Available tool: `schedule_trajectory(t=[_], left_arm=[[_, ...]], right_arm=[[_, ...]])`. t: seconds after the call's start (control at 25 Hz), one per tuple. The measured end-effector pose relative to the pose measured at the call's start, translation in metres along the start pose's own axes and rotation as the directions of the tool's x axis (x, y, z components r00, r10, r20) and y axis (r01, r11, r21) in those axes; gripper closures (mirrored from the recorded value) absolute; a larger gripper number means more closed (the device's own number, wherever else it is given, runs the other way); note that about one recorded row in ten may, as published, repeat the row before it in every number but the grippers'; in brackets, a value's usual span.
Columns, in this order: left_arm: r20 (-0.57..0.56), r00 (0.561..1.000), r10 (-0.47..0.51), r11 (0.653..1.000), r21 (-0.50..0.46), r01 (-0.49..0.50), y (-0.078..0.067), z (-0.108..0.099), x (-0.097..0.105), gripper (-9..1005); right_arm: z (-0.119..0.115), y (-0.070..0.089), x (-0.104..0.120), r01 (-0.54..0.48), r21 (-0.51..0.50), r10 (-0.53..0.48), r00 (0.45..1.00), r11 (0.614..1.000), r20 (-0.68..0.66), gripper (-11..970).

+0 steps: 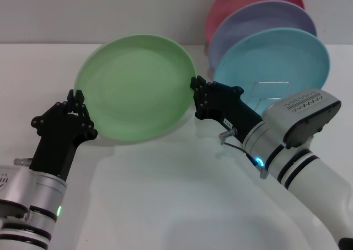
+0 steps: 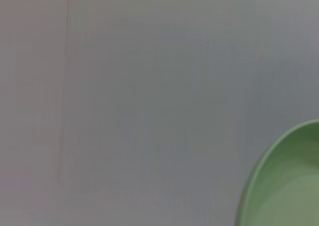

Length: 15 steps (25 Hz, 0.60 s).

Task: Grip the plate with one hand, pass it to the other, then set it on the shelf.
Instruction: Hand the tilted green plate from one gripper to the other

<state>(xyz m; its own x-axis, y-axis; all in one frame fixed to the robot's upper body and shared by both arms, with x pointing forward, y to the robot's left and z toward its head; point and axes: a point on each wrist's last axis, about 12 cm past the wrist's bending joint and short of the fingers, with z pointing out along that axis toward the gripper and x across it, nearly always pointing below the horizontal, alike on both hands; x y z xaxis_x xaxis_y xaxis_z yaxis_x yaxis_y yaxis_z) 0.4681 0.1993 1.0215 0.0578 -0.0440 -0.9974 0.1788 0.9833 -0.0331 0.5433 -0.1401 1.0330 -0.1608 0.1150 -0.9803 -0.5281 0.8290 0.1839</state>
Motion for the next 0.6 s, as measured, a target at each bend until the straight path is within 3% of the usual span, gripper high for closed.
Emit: schedule_trajectory(t=[0.6], left_arm=[[-0.003, 1.0, 0.005, 1.0, 0.001, -0.005, -0.0005, -0.001, 0.0006, 960]], right_arm=[[0.0054, 0.0006, -0.0005, 0.007, -0.007, -0.008, 1.0, 1.0, -0.025, 930]])
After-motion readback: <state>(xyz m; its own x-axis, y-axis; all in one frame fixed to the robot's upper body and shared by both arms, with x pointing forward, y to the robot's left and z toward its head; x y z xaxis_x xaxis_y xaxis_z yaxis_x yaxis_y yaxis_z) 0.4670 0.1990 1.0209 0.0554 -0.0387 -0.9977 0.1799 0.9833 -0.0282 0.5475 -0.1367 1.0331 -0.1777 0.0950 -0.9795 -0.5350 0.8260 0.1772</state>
